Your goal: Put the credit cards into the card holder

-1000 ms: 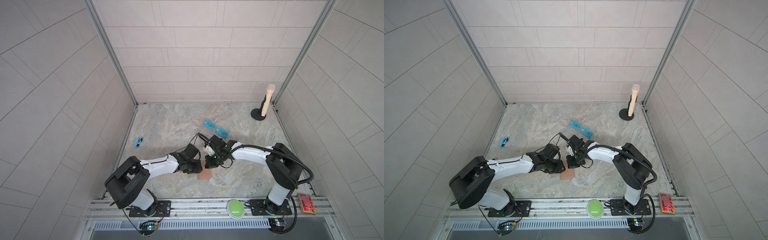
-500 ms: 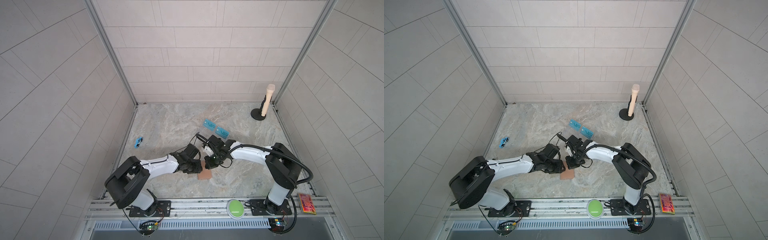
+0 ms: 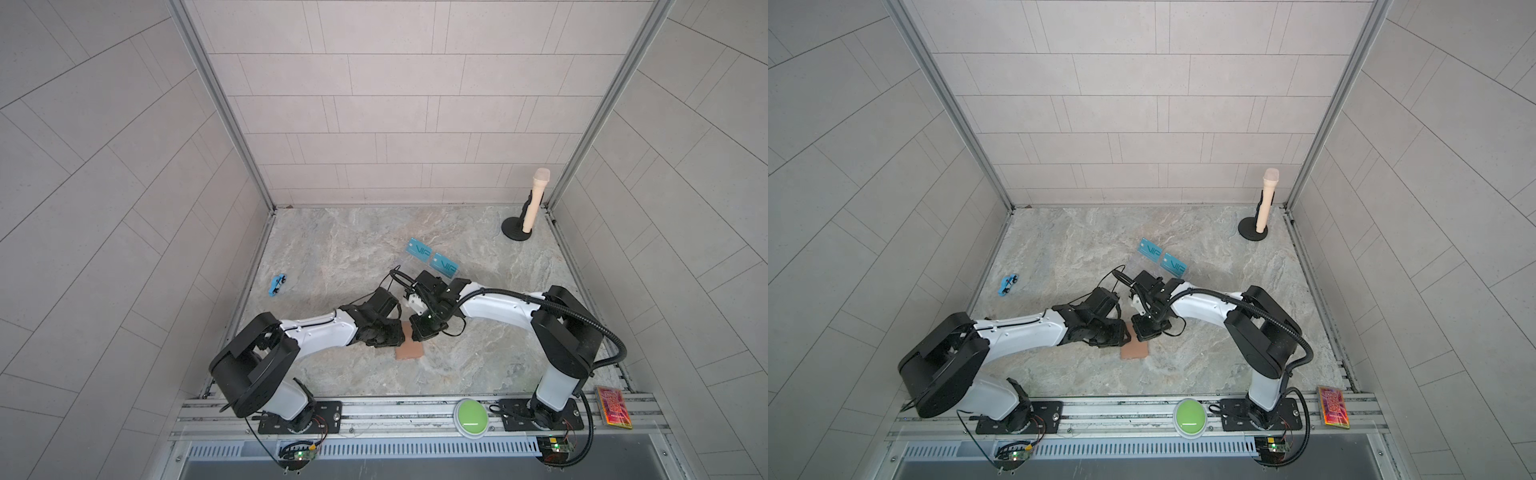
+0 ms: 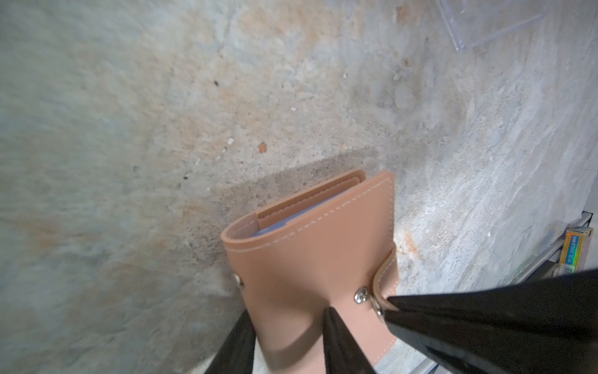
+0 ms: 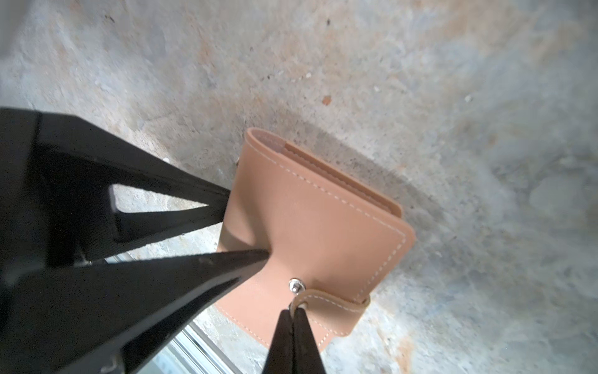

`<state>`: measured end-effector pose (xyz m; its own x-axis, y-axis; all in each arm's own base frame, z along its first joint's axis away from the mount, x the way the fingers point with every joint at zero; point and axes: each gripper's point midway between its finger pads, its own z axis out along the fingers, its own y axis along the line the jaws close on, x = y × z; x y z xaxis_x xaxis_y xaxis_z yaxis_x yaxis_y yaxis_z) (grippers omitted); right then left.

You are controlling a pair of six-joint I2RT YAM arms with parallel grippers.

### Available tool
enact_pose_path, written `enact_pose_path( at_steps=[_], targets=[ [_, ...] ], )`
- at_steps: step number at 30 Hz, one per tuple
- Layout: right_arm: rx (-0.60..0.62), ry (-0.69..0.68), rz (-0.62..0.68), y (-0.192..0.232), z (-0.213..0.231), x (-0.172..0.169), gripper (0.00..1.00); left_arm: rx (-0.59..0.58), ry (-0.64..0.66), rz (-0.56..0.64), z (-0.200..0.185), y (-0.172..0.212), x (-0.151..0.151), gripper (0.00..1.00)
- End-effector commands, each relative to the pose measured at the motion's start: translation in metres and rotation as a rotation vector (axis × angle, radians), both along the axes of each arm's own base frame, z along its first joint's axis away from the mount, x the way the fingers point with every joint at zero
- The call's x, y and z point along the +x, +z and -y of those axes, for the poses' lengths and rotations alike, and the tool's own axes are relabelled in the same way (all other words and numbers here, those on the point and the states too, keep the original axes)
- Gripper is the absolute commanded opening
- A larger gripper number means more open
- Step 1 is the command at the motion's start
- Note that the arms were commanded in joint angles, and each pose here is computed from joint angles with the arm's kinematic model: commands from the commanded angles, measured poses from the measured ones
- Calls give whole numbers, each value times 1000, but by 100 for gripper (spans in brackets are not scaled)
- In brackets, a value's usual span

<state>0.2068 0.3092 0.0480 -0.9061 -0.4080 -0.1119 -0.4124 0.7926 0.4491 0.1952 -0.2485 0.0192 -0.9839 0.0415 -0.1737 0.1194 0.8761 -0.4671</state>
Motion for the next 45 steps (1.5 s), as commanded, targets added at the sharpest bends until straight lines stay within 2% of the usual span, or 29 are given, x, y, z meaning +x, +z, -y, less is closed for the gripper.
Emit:
enact_pose_path(
  at_steps=[1, 13, 20, 45],
  targets=[
    [-17, 47, -25, 5, 2, -10, 0, 95, -6, -70, -21, -23, -21, 38],
    [-34, -33, 37, 0, 2, 7, 0, 94, -1, -73, -22, -24, -22, 38],
    [-9, -61, 29, -8, -6, 11, 0, 89, 0, -69, -21, -23, -22, 38],
    [-51, 43, -19, -12, -8, -5, 0, 93, 5, -69, -23, -24, -22, 38]
  ],
)
